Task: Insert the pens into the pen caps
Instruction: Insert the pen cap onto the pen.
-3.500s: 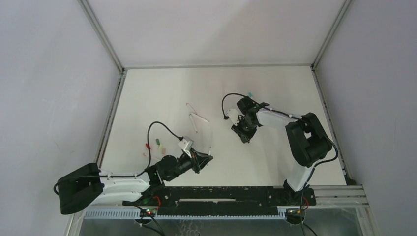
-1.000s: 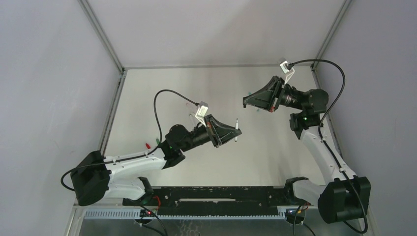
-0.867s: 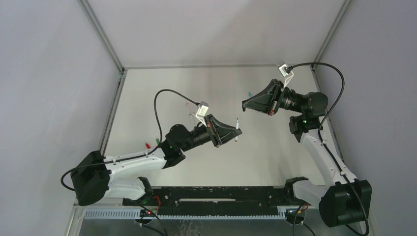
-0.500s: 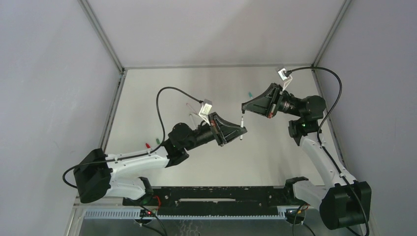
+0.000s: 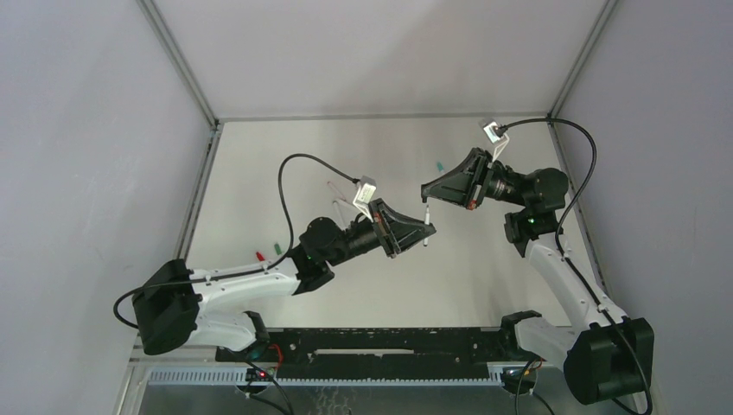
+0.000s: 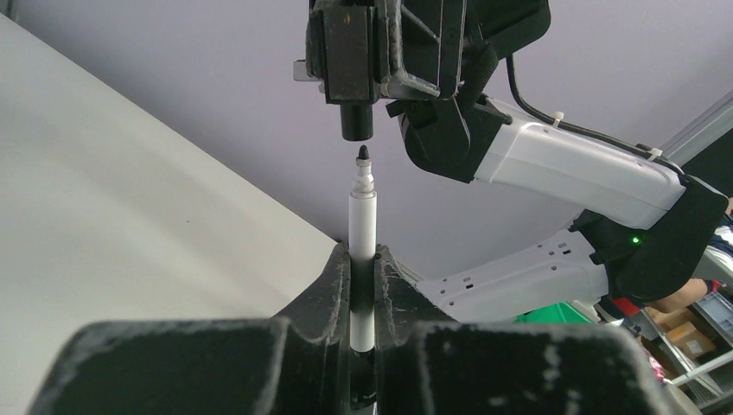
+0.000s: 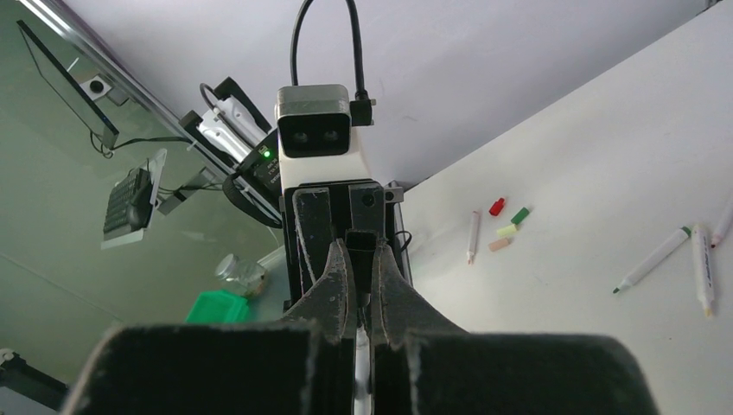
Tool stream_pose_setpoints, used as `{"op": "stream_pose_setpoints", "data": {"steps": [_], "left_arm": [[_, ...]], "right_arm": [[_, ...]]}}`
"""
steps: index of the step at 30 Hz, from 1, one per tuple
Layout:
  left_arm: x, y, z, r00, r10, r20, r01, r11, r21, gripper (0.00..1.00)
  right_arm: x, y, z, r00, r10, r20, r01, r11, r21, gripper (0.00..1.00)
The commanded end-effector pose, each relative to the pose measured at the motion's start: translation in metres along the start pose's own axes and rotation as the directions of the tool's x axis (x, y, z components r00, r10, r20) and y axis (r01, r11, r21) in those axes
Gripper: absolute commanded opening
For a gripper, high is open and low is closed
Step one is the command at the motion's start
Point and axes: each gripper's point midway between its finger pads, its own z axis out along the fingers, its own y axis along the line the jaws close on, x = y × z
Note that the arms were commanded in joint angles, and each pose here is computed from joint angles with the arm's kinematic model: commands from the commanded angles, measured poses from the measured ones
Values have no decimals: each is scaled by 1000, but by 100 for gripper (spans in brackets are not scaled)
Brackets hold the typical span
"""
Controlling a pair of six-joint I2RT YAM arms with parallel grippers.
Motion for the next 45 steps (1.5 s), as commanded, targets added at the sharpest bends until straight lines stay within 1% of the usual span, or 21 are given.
{"op": "stream_pose_setpoints", "data": {"steps": [1, 45], "left_arm": [[-20, -10, 4, 997, 49, 66, -50, 999, 17, 0], [-23, -4, -1, 994, 73, 86, -71, 997, -17, 0]], "right_arm": [[-2, 7, 0, 998, -55, 11, 55, 998, -8, 0], [-4, -3, -3, 999, -38, 21, 37, 999, 26, 0]]}}
